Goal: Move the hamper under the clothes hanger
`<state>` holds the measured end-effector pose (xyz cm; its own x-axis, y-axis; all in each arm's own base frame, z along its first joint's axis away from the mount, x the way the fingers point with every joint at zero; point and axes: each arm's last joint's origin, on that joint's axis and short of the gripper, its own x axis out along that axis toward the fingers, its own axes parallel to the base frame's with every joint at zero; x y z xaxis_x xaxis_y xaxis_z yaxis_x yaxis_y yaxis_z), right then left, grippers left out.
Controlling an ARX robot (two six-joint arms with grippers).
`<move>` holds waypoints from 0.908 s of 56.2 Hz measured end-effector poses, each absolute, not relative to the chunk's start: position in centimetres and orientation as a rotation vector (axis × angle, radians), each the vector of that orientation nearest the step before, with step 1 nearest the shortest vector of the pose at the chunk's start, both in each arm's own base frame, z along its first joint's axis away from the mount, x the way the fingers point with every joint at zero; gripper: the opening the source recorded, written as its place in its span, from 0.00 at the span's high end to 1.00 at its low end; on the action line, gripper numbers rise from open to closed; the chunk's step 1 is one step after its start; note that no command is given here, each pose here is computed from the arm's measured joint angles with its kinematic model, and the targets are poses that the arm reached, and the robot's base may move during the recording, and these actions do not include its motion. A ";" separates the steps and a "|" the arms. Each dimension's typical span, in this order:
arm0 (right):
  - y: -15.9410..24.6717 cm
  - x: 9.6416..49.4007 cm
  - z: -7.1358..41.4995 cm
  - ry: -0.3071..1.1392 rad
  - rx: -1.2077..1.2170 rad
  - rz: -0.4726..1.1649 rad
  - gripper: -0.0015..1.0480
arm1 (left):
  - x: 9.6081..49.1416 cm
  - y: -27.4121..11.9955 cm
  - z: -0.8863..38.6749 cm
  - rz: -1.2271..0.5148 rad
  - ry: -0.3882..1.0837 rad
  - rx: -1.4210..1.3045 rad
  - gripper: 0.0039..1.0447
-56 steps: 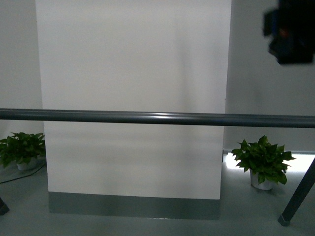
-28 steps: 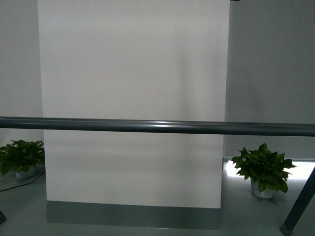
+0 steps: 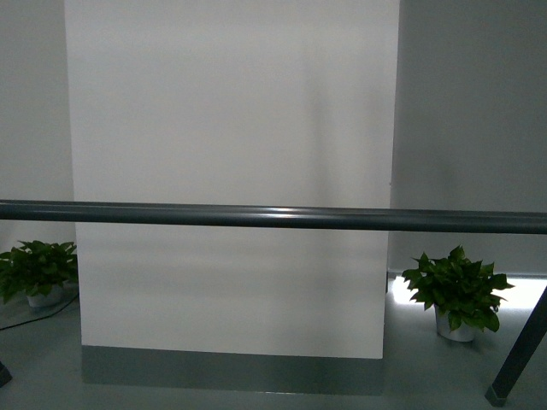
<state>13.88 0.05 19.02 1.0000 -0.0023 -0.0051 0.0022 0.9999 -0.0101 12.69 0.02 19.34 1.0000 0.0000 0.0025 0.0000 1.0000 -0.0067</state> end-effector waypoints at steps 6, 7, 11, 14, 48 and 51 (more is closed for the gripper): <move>0.0 13.4 18.5 0.007 -0.010 0.002 0.98 | 12.4 0.0 18.8 0.000 0.000 -0.007 0.97; 0.0 13.3 18.5 0.006 -0.010 0.002 0.98 | 12.3 0.0 18.8 0.000 0.000 -0.007 0.97; 0.0 13.0 18.3 0.004 -0.010 0.001 0.98 | 12.1 0.0 18.4 0.000 -0.001 -0.007 0.97; 0.0 12.8 18.1 0.003 -0.010 0.000 0.98 | 11.9 0.0 18.3 0.000 -0.001 -0.006 0.97; 0.0 11.2 16.8 -0.009 -0.010 0.000 0.98 | 10.5 0.0 17.0 0.003 -0.007 -0.006 0.97; 0.0 11.1 16.8 -0.008 -0.010 0.000 0.98 | 9.9 0.0 16.8 0.001 0.002 -0.006 0.97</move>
<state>11.06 0.02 16.82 1.0000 0.0000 0.0082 0.0001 0.9999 -0.0101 9.88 0.01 16.82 1.0000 0.0011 -0.0025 -0.0012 1.0000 -0.0059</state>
